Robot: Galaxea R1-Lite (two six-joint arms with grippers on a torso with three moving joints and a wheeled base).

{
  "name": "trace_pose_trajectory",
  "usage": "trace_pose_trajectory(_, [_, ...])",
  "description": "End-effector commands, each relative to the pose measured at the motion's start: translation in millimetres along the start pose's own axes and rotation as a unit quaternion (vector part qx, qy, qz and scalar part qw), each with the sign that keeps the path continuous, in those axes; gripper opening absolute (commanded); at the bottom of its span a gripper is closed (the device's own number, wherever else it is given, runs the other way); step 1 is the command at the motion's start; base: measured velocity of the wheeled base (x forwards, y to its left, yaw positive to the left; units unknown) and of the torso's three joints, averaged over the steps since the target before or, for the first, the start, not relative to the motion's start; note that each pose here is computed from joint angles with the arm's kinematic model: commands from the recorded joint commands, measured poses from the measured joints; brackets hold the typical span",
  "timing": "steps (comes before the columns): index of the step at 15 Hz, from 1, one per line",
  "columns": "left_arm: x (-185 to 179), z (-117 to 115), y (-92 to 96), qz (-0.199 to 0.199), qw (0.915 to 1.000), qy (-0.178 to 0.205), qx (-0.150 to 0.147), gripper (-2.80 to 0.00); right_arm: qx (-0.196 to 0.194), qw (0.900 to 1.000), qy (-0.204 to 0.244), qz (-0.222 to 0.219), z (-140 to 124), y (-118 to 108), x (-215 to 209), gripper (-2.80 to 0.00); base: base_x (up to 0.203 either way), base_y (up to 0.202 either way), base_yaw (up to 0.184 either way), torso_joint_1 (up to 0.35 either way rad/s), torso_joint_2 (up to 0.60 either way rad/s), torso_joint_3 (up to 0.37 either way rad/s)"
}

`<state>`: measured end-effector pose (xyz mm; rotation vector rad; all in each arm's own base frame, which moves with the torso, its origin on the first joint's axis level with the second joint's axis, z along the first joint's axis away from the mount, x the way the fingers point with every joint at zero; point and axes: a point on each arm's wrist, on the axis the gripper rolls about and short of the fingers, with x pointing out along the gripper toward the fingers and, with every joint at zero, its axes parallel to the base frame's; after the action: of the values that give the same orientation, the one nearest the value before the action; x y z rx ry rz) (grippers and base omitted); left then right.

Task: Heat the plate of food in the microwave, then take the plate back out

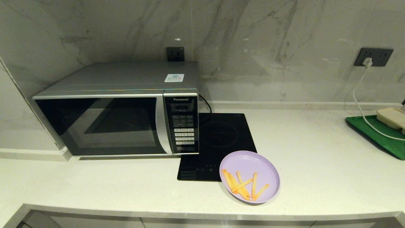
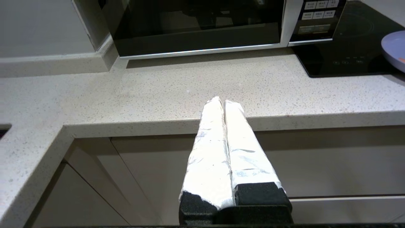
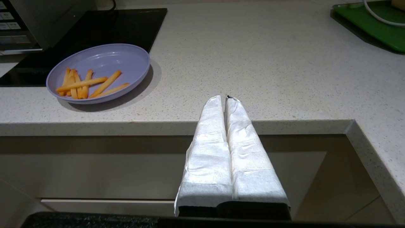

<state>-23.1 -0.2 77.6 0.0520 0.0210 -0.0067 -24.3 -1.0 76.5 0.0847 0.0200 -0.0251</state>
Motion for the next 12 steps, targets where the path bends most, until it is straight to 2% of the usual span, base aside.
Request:
trace_pose_trajectory(1, [-0.8,-1.4,-0.3,-0.006,1.0,-0.002,0.005,-2.8,0.0,1.0,0.0,0.0,0.0,0.0,0.0,-2.8,0.0,0.0,0.0,0.0,0.0,0.0])
trace_pose_trajectory(5, [-0.8,-1.3,-0.1,-0.001,1.0,-0.003,-0.009,-2.8,0.0,1.0,0.0,0.0,0.0,0.0,0.0,-2.8,0.0,0.0,0.0,0.0,0.0,0.0])
trace_pose_trajectory(12, [-0.9,-1.0,0.0,0.0,0.9999,-0.003,-0.013,-2.8,0.0,1.0,0.0,0.0,0.0,0.0,0.0,-2.8,0.0,0.0,0.0,0.0,0.0,0.0])
